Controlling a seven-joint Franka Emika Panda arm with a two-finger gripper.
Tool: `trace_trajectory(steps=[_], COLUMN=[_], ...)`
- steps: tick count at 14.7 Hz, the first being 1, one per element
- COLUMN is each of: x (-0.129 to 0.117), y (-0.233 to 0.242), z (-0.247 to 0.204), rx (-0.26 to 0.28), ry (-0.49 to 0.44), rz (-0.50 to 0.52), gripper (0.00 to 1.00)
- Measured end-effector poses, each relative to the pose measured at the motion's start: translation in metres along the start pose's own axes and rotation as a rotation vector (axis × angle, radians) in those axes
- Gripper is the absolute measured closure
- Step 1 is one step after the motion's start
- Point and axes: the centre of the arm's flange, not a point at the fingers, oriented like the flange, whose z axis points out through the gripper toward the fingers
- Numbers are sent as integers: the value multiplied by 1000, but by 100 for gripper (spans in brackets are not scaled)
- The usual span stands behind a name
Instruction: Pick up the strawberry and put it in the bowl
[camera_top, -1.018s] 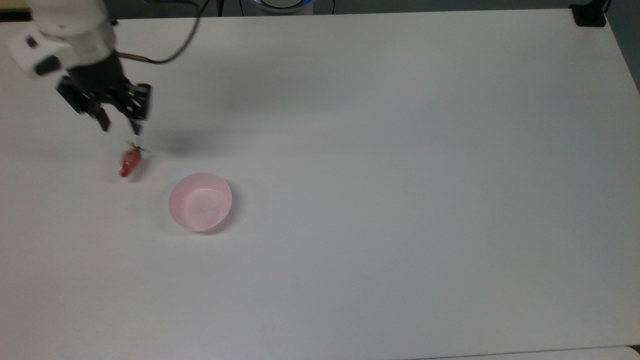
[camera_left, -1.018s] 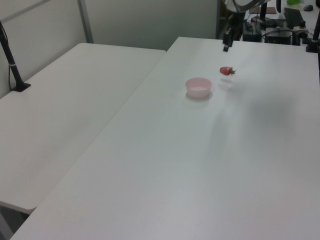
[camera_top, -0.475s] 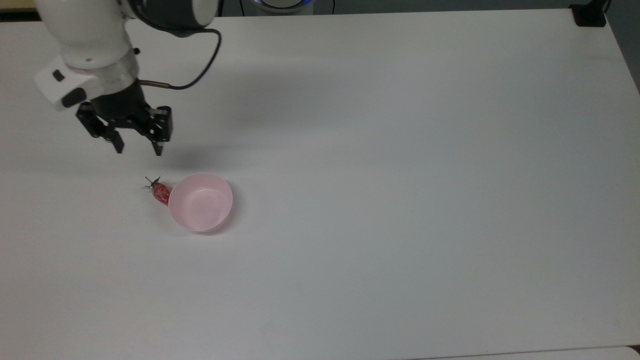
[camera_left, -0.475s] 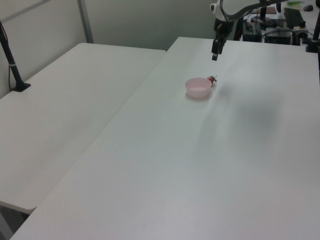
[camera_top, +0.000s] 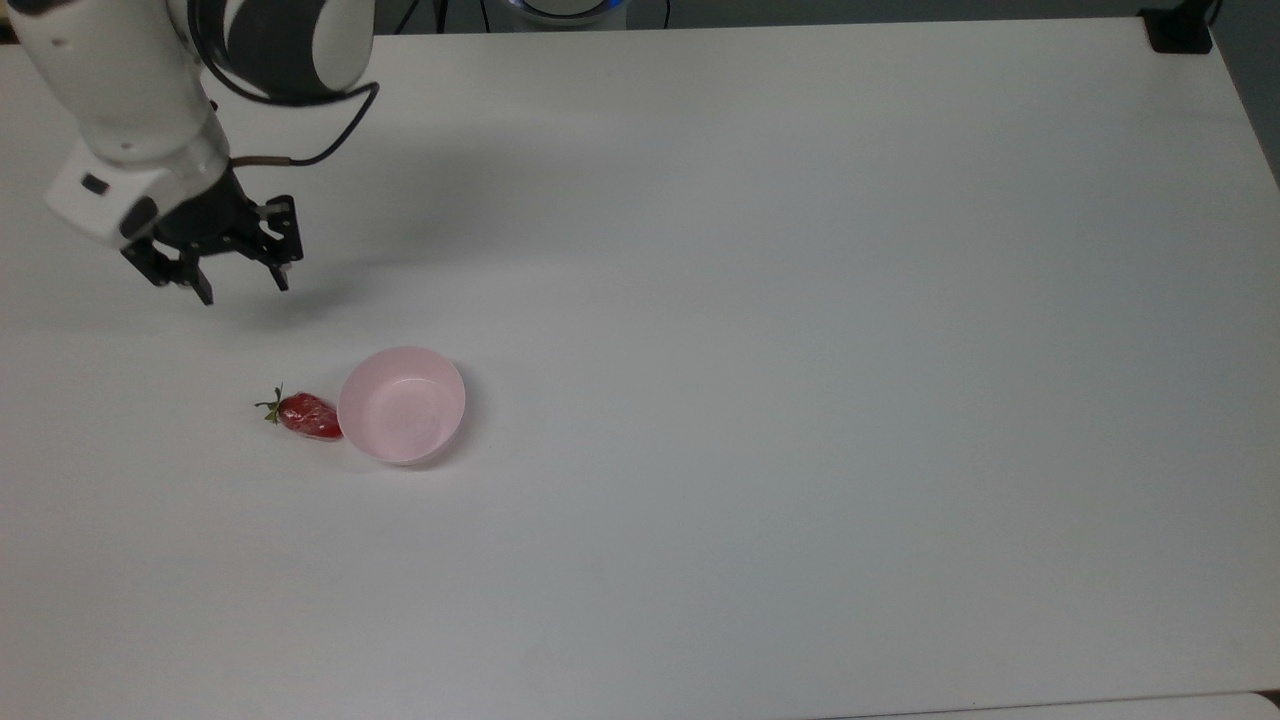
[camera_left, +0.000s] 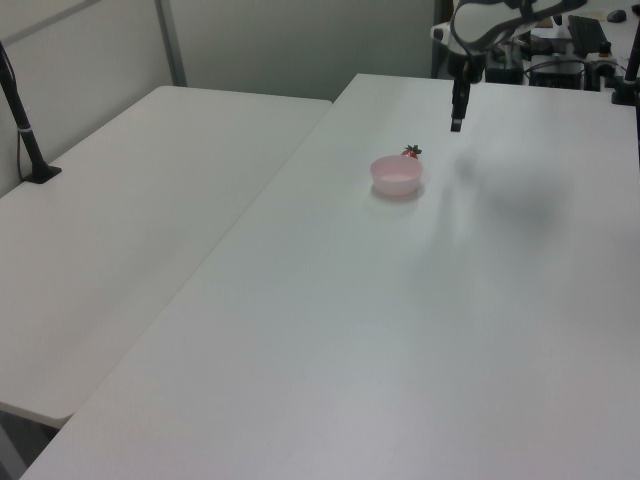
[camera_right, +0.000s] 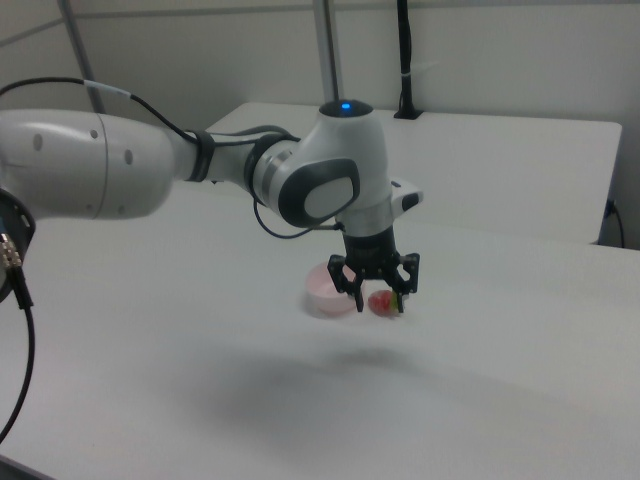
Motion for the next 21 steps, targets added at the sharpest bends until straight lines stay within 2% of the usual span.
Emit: trace_trajectory(steps=[2,3,4,7,10,14,17,21], x=[12,22,27,42,60,76,80,81], y=[1,2,4,2,-15,-33,-37,-37], z=[18,27,31,25,22,51,71,73], rx=[-63,-126,-164,-231,-243,-271,-280,-282], ry=[12,44,61,98,102,42,22,15], rz=[-130,-202,-248,-371,-460,-597,-638,-664], gripper=[31,31,31,31,31,31,31,33])
